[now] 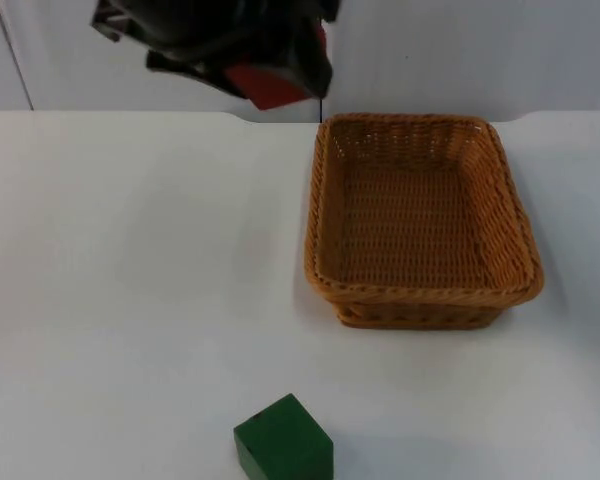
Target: Pick up one cube with each hand and place exactly two cubes into the same basket, leaving the remaining cube outside.
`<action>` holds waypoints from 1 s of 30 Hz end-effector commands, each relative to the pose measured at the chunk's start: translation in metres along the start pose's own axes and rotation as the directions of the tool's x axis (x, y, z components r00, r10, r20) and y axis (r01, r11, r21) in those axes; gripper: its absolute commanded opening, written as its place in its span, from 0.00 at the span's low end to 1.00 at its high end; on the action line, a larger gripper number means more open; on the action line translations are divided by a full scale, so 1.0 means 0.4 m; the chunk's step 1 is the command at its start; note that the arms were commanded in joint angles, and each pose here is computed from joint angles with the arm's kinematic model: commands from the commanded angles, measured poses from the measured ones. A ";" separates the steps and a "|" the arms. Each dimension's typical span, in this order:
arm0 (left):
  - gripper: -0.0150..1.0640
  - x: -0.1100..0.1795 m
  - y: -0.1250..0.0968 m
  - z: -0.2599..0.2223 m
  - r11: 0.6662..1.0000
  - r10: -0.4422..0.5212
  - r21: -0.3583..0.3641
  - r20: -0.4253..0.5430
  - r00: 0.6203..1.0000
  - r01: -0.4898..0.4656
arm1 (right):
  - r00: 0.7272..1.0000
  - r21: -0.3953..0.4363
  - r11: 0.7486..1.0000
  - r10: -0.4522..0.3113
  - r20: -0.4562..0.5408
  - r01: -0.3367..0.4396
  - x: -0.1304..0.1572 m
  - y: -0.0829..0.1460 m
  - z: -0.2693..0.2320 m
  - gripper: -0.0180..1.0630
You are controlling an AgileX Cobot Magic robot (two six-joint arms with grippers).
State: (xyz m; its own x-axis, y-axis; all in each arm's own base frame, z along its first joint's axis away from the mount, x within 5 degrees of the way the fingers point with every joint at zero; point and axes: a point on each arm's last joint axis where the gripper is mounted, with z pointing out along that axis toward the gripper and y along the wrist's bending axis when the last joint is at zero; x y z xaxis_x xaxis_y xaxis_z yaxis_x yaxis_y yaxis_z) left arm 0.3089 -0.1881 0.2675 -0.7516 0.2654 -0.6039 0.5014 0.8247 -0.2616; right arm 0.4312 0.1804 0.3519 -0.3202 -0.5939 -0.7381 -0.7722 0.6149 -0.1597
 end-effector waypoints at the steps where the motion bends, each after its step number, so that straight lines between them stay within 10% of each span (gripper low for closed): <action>1: 0.01 -0.010 -0.011 0.026 1.000 0.027 0.010 0.006 1.000 -0.027 | 1.000 0.012 1.000 0.020 0.004 -0.020 0.009 -0.010 0.020 0.02; 30: 0.01 0.006 0.024 0.350 0.993 0.115 0.032 -0.128 0.985 -0.112 | 0.963 -0.001 0.983 0.178 -0.202 -0.182 0.247 -0.034 0.381 0.02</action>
State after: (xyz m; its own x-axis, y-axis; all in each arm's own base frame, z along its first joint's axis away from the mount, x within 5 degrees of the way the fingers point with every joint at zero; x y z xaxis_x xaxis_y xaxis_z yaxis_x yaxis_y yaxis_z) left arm 0.3709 -0.2456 0.1543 -0.7452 0.4350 -0.5054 0.5962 0.7742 -0.2128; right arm 0.4918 0.1938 0.1792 -0.5603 -0.5781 -0.5932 -0.7097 0.7043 -0.0160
